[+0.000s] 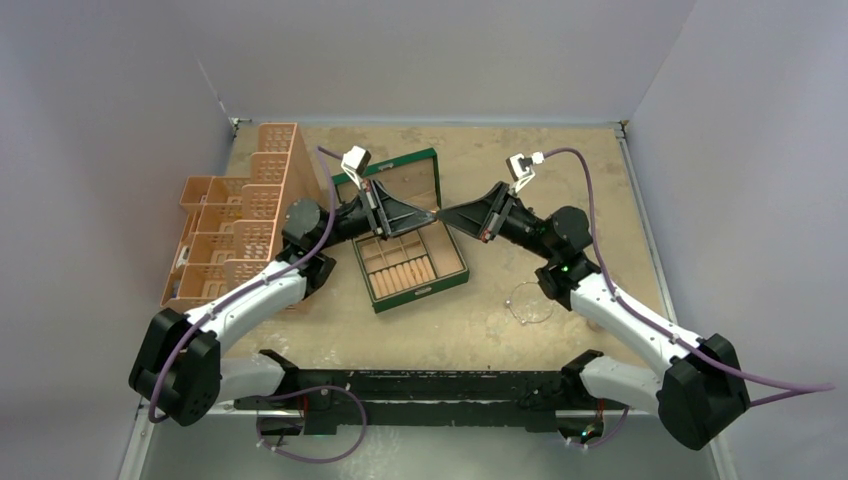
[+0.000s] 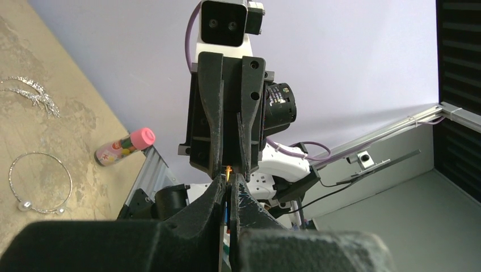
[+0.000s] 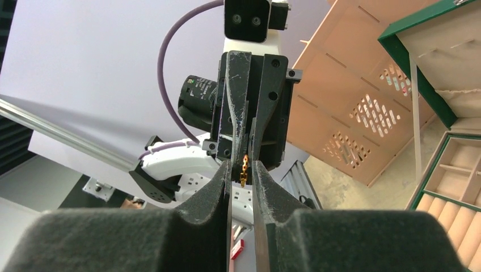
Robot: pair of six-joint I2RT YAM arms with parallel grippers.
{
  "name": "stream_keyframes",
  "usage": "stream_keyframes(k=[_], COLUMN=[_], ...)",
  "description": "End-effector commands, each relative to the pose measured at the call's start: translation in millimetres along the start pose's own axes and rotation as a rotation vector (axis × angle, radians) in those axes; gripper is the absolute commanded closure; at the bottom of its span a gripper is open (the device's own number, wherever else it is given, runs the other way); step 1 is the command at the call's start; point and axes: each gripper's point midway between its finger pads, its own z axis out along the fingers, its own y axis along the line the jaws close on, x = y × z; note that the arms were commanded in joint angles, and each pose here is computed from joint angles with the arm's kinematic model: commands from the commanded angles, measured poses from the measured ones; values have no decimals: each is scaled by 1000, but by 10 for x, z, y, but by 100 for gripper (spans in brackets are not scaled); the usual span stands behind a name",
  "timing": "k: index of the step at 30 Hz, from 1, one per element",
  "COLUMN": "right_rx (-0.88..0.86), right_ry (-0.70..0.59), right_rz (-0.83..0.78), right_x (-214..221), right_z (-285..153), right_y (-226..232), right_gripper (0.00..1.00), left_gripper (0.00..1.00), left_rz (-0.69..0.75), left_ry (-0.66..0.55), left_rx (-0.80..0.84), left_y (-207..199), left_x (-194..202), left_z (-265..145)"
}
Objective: Organize the mixed jewelry
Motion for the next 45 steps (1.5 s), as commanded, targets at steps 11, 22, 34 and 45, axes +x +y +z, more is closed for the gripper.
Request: stream_keyframes(k=[11,22,34,45], right_rx=[-121,-81,-62,-21], right_ry=[-59,-44,-45,-63], right_rz=[-18,-28,-26,-59], right_x=[-46,-54,-74,-136], right_z=[-103,-49,-2,44], right_y=[316,235,158,134], right_gripper=[81,78,88,100], left_gripper=[100,100,100,100], left_rz=[39,28,25,26], left_ry=[-24,-8,2,0], left_rx=[58,73,77,72], left_y=[-100,-96,-83,-55], left_x=[2,19,36,36], left_z=[-25,-15,-14,-13])
